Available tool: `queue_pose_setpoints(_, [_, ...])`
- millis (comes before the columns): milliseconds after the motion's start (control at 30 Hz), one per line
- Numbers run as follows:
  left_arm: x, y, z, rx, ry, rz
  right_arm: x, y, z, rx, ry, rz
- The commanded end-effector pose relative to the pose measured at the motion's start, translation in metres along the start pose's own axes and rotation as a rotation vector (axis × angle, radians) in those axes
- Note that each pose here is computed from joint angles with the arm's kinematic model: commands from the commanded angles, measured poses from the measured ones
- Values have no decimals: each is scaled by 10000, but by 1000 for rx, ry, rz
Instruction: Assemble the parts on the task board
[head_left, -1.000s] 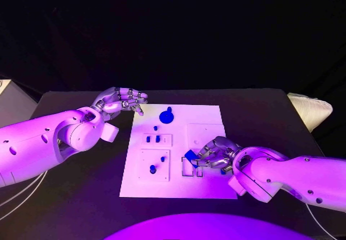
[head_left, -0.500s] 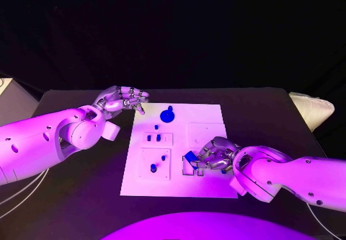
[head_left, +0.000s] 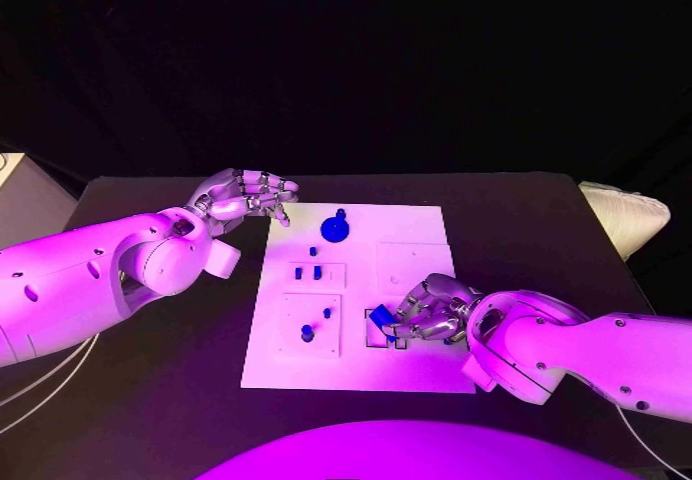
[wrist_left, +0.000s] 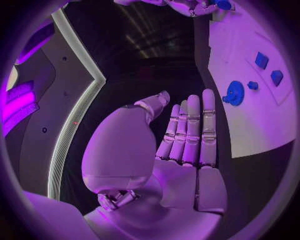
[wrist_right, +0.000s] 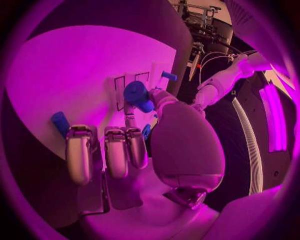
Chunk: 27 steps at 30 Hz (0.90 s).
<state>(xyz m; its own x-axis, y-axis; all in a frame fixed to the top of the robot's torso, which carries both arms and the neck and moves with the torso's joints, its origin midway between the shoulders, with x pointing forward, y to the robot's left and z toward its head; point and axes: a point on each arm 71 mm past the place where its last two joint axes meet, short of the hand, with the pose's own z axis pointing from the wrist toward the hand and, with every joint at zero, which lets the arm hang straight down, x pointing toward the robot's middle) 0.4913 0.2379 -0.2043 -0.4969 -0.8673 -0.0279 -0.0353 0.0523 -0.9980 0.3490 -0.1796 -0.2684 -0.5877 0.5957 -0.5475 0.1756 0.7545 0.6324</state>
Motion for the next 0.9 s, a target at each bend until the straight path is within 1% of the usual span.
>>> queue_pose_setpoints(33, [27,-3,7,2,23,-7,14,-19,7,8,12,-19])
queue_pose_setpoints(267, [32,4,13,1,25,-9,-10,-26,45,1,-7,5])
queue_pose_setpoints(600, [32,16,15,-2,27,-9,33,8,67,-6,23,1])
queue_pose_setpoints(900, [23,23,10,-5,25,-8,47,27,61,-16,28,0])
